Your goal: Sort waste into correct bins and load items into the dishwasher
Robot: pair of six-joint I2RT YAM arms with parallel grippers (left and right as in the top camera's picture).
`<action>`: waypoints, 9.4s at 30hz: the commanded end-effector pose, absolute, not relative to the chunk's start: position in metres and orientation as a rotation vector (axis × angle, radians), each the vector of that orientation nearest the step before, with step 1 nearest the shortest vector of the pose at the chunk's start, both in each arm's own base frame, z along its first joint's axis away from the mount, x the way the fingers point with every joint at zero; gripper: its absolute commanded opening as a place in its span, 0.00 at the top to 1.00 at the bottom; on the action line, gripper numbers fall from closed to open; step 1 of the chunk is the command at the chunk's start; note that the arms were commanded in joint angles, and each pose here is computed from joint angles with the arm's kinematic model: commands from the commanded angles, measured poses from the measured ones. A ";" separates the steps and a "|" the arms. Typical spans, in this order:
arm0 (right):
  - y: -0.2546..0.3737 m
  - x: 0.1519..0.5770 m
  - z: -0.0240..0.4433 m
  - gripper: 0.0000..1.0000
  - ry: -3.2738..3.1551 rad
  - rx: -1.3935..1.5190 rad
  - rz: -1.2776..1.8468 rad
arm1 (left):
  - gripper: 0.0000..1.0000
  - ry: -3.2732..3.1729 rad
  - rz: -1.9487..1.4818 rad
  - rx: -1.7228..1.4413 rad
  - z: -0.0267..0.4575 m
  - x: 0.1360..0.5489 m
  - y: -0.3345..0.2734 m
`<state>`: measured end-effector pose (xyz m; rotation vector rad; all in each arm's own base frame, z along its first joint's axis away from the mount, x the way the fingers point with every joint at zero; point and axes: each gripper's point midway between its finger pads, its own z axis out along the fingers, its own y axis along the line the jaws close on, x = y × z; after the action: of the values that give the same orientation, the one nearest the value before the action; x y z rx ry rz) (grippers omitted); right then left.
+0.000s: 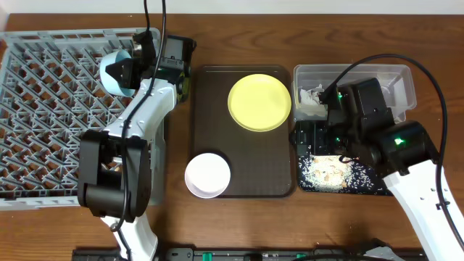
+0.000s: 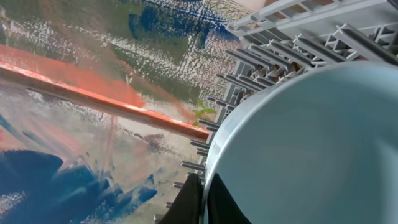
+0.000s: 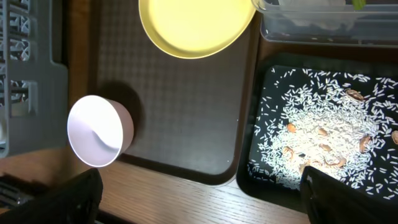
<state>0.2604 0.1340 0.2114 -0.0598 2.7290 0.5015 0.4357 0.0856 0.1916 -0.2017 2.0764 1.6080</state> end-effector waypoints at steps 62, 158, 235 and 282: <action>0.134 0.261 0.211 0.01 2.728 -0.067 0.501 | 0.50 2.791 -0.085 -0.012 0.192 0.288 -0.089; 0.137 0.270 0.216 0.01 2.679 -0.108 0.505 | 0.92 2.383 1.516 -0.262 0.154 0.290 0.084; 0.134 0.259 0.211 0.01 2.731 -0.098 0.497 | 0.94 2.358 0.587 -0.243 0.240 0.377 0.011; 0.131 0.259 0.210 0.01 2.735 -0.113 0.474 | 0.94 2.366 1.346 0.074 0.253 0.398 0.175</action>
<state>0.2572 0.1324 0.2095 -0.0985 2.7405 0.4848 0.3946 0.1775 0.2549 0.0581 2.3653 1.3909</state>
